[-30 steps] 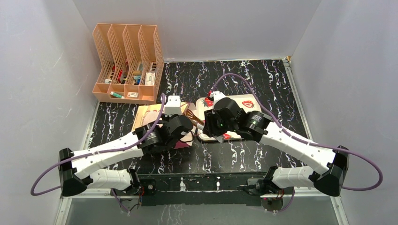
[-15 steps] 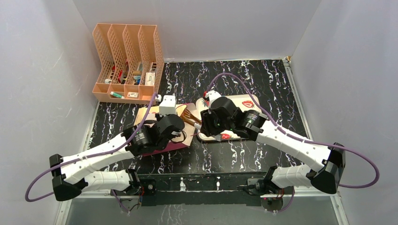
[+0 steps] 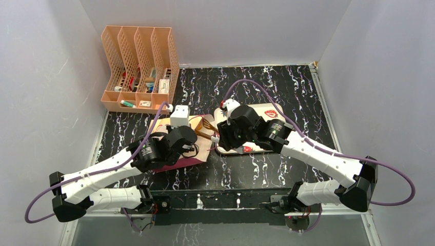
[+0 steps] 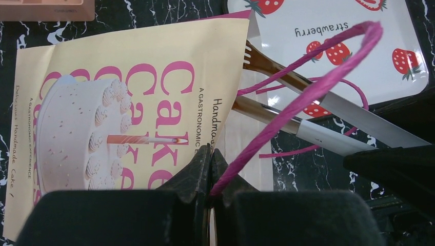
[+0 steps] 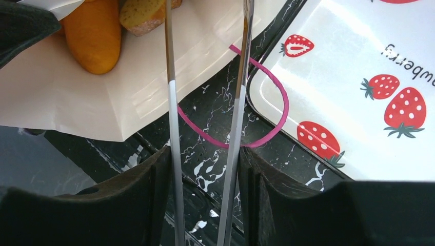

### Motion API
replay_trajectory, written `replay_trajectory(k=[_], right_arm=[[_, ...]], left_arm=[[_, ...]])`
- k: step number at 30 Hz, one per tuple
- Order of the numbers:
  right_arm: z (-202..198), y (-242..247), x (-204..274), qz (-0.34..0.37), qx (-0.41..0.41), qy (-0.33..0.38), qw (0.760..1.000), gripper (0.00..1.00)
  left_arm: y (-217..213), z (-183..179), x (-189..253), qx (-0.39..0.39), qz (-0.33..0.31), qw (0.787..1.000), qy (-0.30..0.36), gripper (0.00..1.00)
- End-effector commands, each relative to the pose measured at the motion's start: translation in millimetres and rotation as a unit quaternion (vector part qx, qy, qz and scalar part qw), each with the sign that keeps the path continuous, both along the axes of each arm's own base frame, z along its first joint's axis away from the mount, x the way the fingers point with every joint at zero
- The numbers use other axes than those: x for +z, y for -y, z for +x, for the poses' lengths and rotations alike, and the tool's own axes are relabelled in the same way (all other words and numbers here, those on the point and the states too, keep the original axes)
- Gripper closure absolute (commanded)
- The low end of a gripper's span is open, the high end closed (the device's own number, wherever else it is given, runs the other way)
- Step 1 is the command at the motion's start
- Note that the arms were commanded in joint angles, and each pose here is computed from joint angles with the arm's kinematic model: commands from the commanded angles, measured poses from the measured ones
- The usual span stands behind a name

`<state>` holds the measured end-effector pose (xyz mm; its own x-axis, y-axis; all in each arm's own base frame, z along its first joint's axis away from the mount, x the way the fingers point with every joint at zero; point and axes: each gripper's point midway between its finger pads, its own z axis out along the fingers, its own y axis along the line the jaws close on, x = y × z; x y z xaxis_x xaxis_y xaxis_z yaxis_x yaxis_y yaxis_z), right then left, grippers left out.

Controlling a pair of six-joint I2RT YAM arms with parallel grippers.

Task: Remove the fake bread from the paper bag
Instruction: Take out the fake bread from the paper bag.

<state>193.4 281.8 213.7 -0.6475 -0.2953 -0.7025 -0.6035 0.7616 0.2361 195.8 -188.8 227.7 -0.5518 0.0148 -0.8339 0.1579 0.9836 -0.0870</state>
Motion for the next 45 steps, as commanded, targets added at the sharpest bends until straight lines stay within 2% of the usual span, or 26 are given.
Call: replay_trajectory(k=[1,12,16,18,21,22,27,36,45], right_arm=[[9,-18,35,0.052,0.03,0.056,0.997,0.54],[14,-33,14,0.04,0.07,0.067,0.994,0.53],[14,-37,5,0.042,0.074,0.065,0.994,0.57],[13,-37,1,0.041,0.075,0.059,0.995,0.68],[10,-37,-2,0.041,0.077,0.051,0.995,0.97],[9,-36,-2,0.04,0.077,0.048,0.995,1.0],[7,-29,3,0.035,0.064,0.045,0.996,1.0],[0,-10,20,0.036,0.039,0.042,0.998,1.0],[-5,11,32,0.032,0.006,0.04,0.999,1.0]], left_arm=[[2,-5,3,-0.018,-0.012,1.0,-0.005,1.0],[3,-11,6,-0.033,-0.035,0.999,-0.005,1.0],[3,-11,6,-0.033,-0.036,0.999,-0.005,1.0],[2,-11,6,-0.033,-0.038,0.999,-0.004,1.0],[0,-10,7,-0.025,-0.035,0.999,-0.003,1.0],[-2,-9,7,-0.02,-0.034,0.999,-0.003,1.0],[-12,-5,6,0.015,-0.017,1.0,0.0,1.0],[-43,3,-1,0.128,0.037,0.991,0.003,1.0],[-55,6,-11,0.179,0.074,0.981,0.005,1.0]])
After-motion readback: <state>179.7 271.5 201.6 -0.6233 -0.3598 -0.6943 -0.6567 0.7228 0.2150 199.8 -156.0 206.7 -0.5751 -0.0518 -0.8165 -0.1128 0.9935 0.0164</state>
